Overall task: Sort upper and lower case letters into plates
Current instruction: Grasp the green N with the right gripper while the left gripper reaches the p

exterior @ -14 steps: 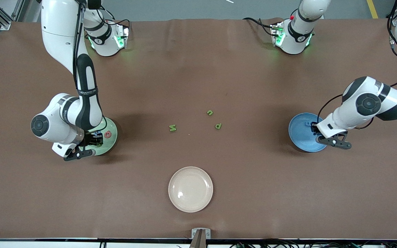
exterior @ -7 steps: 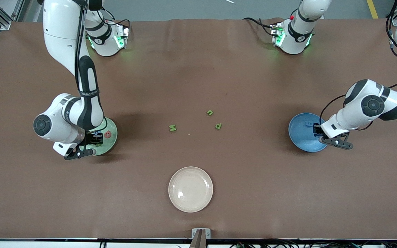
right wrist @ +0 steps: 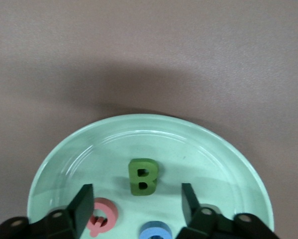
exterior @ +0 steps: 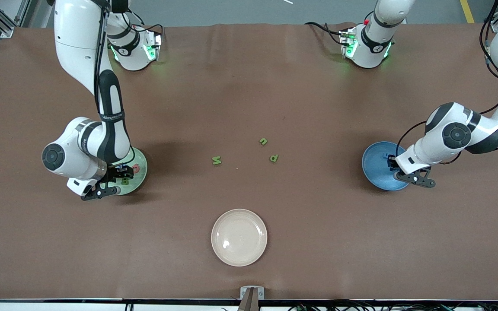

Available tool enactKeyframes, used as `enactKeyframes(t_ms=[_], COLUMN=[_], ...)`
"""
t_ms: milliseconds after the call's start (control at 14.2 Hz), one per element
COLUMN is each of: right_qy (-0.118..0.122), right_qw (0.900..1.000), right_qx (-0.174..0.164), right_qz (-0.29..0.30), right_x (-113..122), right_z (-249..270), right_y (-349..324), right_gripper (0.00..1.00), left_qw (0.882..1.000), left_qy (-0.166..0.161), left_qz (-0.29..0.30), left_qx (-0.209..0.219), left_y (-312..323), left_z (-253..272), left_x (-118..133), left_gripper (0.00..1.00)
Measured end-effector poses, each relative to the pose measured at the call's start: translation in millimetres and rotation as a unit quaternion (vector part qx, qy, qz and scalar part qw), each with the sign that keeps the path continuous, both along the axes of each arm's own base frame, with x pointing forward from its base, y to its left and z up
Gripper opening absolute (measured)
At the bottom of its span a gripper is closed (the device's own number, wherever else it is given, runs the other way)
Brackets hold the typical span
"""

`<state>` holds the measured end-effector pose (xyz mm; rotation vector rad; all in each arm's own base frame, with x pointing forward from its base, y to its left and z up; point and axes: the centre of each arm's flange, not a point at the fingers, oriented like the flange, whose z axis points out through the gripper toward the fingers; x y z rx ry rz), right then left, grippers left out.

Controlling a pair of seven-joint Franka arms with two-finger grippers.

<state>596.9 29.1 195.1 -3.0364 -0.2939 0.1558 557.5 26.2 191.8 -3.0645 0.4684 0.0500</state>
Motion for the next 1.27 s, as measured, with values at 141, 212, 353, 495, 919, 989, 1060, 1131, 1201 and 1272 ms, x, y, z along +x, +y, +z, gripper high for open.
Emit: enactKeyframes(t_ms=[141,212,353,495,919,989,1060,1131,1201,1272], right_qy=[0.019,0.024,0.03,0.036,0.003,-0.006,-0.012,-0.019,-0.029,-0.037], right_qw=[0.999,0.998,0.996,0.994,0.995,0.995,0.994,0.994,0.994,0.994], right_qx=[0.012,0.017,0.019,0.011,-0.006,-0.008,-0.009,-0.011,-0.013,-0.015], right_qz=[-0.03,-0.049,-0.08,-0.1,-0.102,-0.104,-0.104,-0.104,-0.105,-0.107], right_x=[-2.1,-3.1,-8.6,-19.8,-59.7,-66.5,-74.0,-80.8,-87.1,-93.1], right_z=[6.2,12.6,23.0,25.2,27.6,27.5,26.3,24.7,22.8,19.7], right_y=[15.3,30.6,72.9,122.8,245.3,260.7,275.3,288.1,299.6,309.3], right_gripper=[1.0,1.0,1.0,1.0,1.0,1.0,1.0,0.99,0.96,0.96], left_qw=[1.0,1.0,1.0,1.0,0.997,0.996,0.995,0.995,0.994,0.995], left_qy=[-0.002,-0.002,-0.002,-0.004,-0.005,-0.001,0.004,0.009,0.011,0.01], left_qz=[0.002,0.002,0.001,0.004,0.07,0.084,0.095,0.1,0.098,0.091], left_qx=[-0.001,-0.001,-0.001,-0.002,-0.013,-0.016,-0.022,-0.029,-0.037,-0.042], left_y=[2.4,2.4,2.2,0.0,-93.6,-120.9,-148.2,-176.1,-205.4,-236.1], left_z=[-1.7,-1.7,-1.7,0.7,67.8,77.6,84.2,89.5,95.5,101.3], left_x=[0.0,0.1,0.1,1.0,-0.6,-3.8,-6.2,-8.3,-10.3,-13.3], left_gripper=[0.34,0.34,0.39,0.58,0.87,0.9,0.9,0.96,0.99,0.99])
